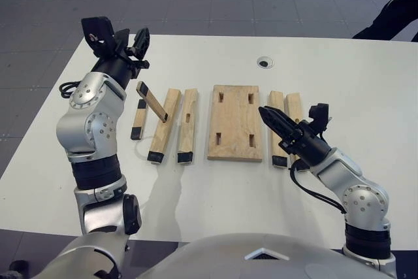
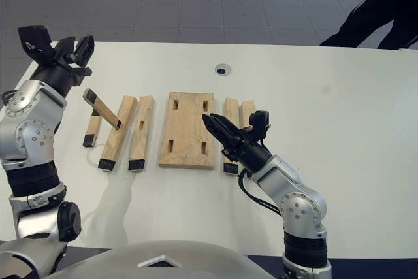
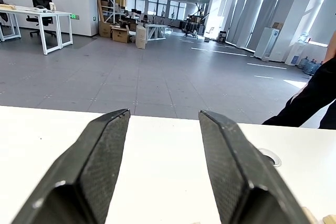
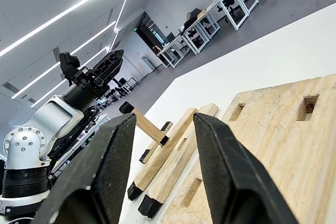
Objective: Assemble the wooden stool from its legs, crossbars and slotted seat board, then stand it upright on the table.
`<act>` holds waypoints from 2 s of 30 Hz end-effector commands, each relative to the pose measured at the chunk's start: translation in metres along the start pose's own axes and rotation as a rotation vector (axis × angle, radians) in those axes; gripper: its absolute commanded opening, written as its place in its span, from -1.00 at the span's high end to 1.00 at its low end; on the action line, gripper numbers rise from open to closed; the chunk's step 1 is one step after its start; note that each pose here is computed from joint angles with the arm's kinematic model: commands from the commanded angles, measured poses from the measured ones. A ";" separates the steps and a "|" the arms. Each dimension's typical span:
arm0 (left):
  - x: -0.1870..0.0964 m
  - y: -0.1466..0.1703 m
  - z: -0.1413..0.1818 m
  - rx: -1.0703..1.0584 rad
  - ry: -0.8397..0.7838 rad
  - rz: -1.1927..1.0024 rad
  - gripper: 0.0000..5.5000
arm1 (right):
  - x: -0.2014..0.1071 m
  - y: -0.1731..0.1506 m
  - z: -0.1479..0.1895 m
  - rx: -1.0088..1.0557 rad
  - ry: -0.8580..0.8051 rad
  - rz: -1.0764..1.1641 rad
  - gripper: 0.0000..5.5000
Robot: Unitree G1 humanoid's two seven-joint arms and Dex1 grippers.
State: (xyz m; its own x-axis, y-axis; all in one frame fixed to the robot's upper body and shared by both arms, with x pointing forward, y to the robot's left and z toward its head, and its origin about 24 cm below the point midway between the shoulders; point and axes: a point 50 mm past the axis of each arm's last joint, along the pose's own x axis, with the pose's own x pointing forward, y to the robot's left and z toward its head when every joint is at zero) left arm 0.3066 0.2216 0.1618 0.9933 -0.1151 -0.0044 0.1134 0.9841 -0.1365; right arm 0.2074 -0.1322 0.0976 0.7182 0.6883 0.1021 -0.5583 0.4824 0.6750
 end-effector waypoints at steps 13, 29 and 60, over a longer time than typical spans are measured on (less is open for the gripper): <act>-0.001 -0.004 0.052 -0.036 -0.260 -0.019 0.12 | 0.002 -0.001 -0.004 -0.020 0.020 0.003 0.27; 0.002 -0.007 0.024 0.003 -0.232 -0.075 0.12 | 0.002 0.000 -0.009 -0.018 0.020 0.000 0.27; -0.131 0.010 -0.124 0.374 0.440 -0.181 -0.55 | -0.008 -0.003 -0.008 -0.043 0.056 -0.047 0.27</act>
State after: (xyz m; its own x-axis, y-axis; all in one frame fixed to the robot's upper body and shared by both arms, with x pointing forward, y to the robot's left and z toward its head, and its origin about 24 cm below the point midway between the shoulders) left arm 0.1756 0.2328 0.0391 0.8715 -0.2660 -0.4120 0.3649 0.9130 0.1825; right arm 0.1974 -0.1334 0.0864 0.7211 0.6919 0.0350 -0.5389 0.5285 0.6560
